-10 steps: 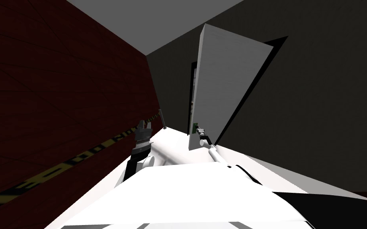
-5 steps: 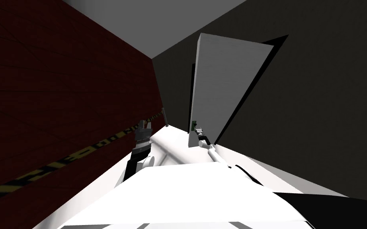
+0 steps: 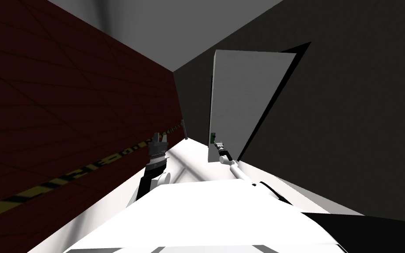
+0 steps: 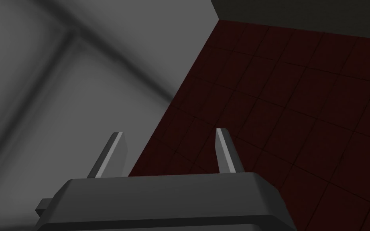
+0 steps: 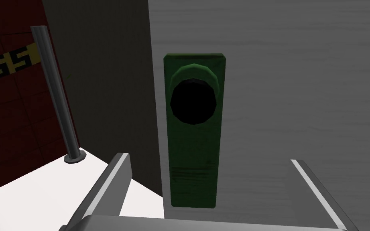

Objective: Pull the door open

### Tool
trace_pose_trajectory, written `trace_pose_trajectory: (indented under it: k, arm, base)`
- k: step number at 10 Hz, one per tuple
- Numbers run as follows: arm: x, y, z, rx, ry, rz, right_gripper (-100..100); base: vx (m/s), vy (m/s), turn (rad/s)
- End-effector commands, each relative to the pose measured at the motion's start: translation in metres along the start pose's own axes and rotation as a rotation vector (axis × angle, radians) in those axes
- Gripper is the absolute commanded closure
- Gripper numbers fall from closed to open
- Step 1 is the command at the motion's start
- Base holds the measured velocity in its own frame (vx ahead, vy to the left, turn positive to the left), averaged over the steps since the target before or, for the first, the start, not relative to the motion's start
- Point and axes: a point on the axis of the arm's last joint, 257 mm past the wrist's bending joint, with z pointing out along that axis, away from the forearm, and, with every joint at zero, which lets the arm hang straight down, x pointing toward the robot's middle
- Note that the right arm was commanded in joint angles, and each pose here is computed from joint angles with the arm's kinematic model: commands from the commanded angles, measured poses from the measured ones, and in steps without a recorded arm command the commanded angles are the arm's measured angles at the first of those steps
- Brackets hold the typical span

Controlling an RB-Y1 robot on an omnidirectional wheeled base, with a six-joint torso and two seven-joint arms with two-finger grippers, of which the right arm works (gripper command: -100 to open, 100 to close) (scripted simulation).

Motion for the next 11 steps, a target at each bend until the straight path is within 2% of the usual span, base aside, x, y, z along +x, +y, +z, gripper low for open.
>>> trace_pose_trajectory:
  k: [1, 2, 4, 5, 7, 8, 9, 11]
  arm:
    - [0.002, 0.026, -0.0041, -0.03, 0.004, 0.007, -100]
    - [0.002, 0.026, -0.0041, -0.03, 0.004, 0.007, -100]
    - [0.001, 0.072, -0.0101, -0.085, 0.007, 0.009, -100]
    - [0.002, 0.083, -0.0118, -0.098, 0.008, 0.009, -100]
    - [0.004, 0.121, -0.0182, -0.143, 0.015, 0.01, -100]
    - [0.006, 0.111, -0.0173, -0.13, 0.014, 0.01, -100]
    - [0.006, 0.111, -0.0173, -0.13, 0.014, 0.01, 100]
    - [0.006, 0.111, -0.0173, -0.13, 0.014, 0.01, 100]
  base:
    - [0.154, 0.09, 0.248]
    - [0.121, 0.059, 0.017]
    - [0.153, 0.056, 0.208]
    - [0.168, 0.044, 0.208]
    - [0.167, 0.046, 0.221]
    - [0.082, 0.001, 0.055]
    - [-0.011, -0.002, -0.065]
    - [-0.026, -0.009, -0.001]
